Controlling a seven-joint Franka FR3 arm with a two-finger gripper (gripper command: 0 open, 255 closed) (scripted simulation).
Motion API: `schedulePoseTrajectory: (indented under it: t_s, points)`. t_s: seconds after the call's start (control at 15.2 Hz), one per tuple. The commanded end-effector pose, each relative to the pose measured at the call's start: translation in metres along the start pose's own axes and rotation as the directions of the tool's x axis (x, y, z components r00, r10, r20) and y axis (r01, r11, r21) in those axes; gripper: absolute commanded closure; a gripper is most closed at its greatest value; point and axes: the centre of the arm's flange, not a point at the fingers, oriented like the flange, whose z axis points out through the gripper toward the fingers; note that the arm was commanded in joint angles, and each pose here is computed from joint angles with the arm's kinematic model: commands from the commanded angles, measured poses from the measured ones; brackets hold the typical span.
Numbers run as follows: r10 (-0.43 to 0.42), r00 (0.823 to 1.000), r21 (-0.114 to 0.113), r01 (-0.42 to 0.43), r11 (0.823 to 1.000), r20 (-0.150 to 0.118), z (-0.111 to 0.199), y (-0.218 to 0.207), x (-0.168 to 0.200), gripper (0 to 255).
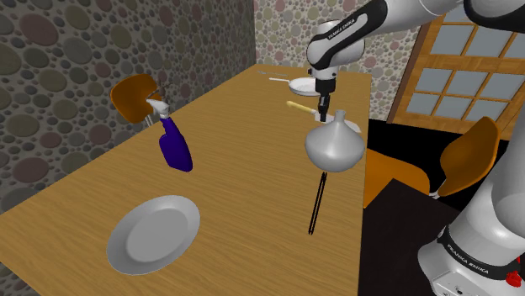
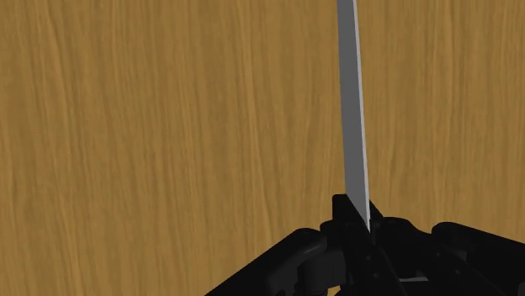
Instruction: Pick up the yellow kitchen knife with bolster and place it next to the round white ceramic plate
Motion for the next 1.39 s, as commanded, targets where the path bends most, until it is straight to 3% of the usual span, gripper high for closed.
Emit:
schedulePoseTrajectory:
  t_s: [0.0, 0.99, 1.32]
  points:
    - [0.0, 1.0, 0.0, 0.0, 1.0, 0.0, -0.011, 0.0, -0.001, 255]
    - [0.0, 1.0, 0.0, 0.0, 1.0, 0.0, -0.087, -0.006, -0.009, 255]
    - [0.0, 1.0, 0.0, 0.0, 1.0, 0.0, -0.083, -0.071, 0.001, 255]
